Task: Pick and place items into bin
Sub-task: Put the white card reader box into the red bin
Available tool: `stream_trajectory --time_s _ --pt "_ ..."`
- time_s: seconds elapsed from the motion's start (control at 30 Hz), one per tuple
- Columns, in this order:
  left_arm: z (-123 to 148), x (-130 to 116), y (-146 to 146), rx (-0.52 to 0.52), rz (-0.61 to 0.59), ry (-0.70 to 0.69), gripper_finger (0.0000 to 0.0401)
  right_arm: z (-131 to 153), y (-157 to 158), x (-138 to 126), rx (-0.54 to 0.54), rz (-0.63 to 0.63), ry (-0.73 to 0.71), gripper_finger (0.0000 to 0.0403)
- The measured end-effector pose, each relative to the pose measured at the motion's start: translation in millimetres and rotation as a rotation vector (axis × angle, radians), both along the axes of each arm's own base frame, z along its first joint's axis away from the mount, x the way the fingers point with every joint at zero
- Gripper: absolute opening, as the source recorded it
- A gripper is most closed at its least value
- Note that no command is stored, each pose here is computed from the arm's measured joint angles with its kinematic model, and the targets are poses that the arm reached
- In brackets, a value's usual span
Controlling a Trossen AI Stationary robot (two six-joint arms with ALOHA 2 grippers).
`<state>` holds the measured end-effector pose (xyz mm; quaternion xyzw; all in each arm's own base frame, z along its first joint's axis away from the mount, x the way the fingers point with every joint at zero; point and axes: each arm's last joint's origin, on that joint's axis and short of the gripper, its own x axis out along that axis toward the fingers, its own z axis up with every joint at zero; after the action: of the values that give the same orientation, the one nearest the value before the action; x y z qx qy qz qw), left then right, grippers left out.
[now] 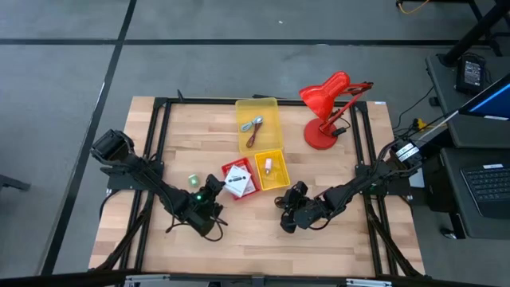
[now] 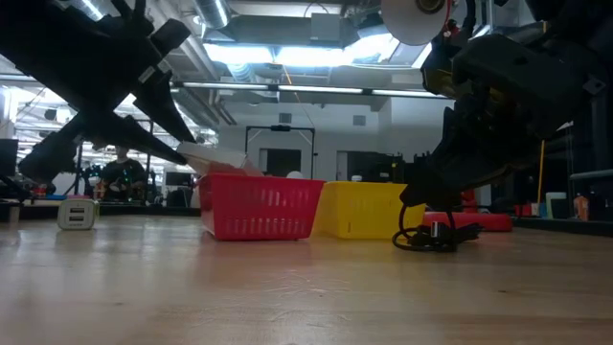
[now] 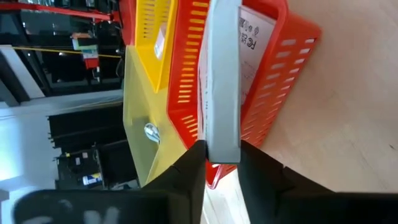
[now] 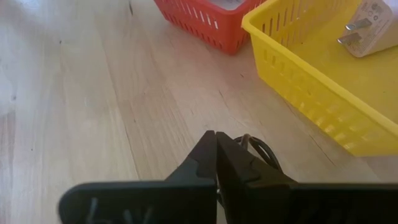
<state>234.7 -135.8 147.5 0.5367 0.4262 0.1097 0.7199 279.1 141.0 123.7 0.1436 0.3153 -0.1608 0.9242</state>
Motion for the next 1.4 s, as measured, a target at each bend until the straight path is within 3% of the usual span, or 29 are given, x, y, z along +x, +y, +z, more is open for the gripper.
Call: stream_trajectory --time_s 0.2,0.43,0.77,1.07,1.4 --pt "0 0 0 0.011 0.006 -0.012 0.0049 0 0 0 0.0 0.0 0.0 0.0" --pt "5 3 0 0.065 0.03 -0.073 0.0048 0 0 0 0.0 0.0 0.0 0.0" --pt "23 14 -8 0.025 0.043 -0.126 0.0044 0 0 0 0.0 0.0 0.0 0.0" --pt "34 8 -4 -0.088 0.167 -0.117 0.0043 0 0 0 0.0 0.0 0.0 0.0" --pt "53 24 3 -0.28 0.298 -0.166 0.0042 0 0 0 0.0 0.0 0.0 0.0"
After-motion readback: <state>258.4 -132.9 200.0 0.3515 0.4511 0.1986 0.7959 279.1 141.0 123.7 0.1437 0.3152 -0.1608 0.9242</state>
